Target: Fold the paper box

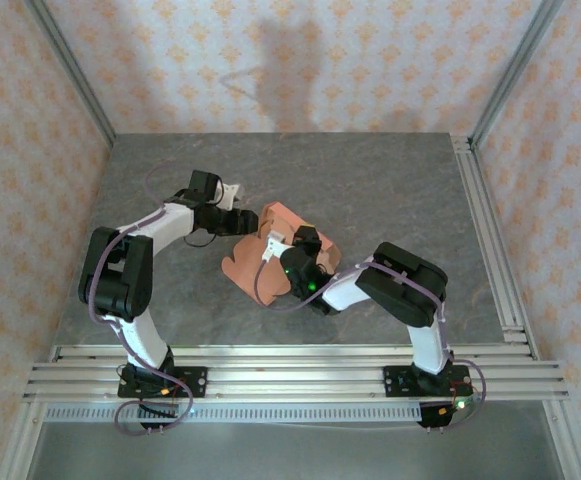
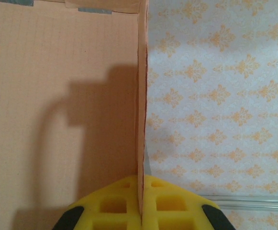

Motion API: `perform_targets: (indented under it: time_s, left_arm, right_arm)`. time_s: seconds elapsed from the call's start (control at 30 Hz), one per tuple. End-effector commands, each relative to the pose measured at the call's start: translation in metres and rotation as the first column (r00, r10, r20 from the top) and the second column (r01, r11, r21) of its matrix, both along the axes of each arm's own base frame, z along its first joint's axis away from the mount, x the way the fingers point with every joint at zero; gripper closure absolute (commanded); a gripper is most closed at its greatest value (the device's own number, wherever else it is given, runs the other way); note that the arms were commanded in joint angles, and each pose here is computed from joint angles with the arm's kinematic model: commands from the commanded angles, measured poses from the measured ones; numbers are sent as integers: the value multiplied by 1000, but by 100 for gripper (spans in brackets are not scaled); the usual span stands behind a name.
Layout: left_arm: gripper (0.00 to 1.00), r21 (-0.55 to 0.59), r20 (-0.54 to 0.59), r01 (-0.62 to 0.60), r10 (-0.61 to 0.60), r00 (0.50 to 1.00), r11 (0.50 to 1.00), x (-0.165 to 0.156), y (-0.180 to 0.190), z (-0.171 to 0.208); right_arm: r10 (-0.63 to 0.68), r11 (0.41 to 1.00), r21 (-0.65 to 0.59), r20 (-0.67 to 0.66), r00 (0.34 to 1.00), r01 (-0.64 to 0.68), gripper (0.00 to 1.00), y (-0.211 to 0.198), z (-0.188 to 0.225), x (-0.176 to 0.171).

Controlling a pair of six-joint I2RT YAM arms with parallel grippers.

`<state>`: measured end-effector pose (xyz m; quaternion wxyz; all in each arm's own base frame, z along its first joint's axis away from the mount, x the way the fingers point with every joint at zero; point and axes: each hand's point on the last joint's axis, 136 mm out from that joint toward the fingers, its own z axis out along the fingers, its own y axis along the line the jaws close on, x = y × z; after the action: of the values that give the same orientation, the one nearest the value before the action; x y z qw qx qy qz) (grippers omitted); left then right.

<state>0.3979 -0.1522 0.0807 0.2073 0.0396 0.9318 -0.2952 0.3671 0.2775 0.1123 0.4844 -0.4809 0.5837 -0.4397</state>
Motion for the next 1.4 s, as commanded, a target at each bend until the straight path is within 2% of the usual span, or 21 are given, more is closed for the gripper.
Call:
perform_targets:
  time_s: [0.0, 0.53, 0.7, 0.93, 1.37]
  left_arm:
    - [41, -29, 45, 17, -16, 999, 999, 6, -7, 11]
    - [41, 8, 8, 31, -31, 999, 999, 4, -9, -3]
    - [46, 17, -3, 31, -31, 1000, 999, 6, -10, -7]
    - [47, 46, 1, 40, -40, 999, 998, 11, -11, -8]
    - [49, 78, 82, 86, -92, 992, 993, 12, -24, -7]
  right_arm:
    - [15, 1000, -13, 0, 1000, -15, 100, 9, 3, -1]
    - [43, 999, 13, -38, 998, -42, 100, 17, 8, -5]
    - [52, 998, 36, -52, 997, -50, 100, 18, 10, -7]
    - [75, 995, 76, -95, 993, -68, 100, 20, 11, -11]
    - [105, 989, 119, -142, 984, -88, 100, 24, 9, -15]
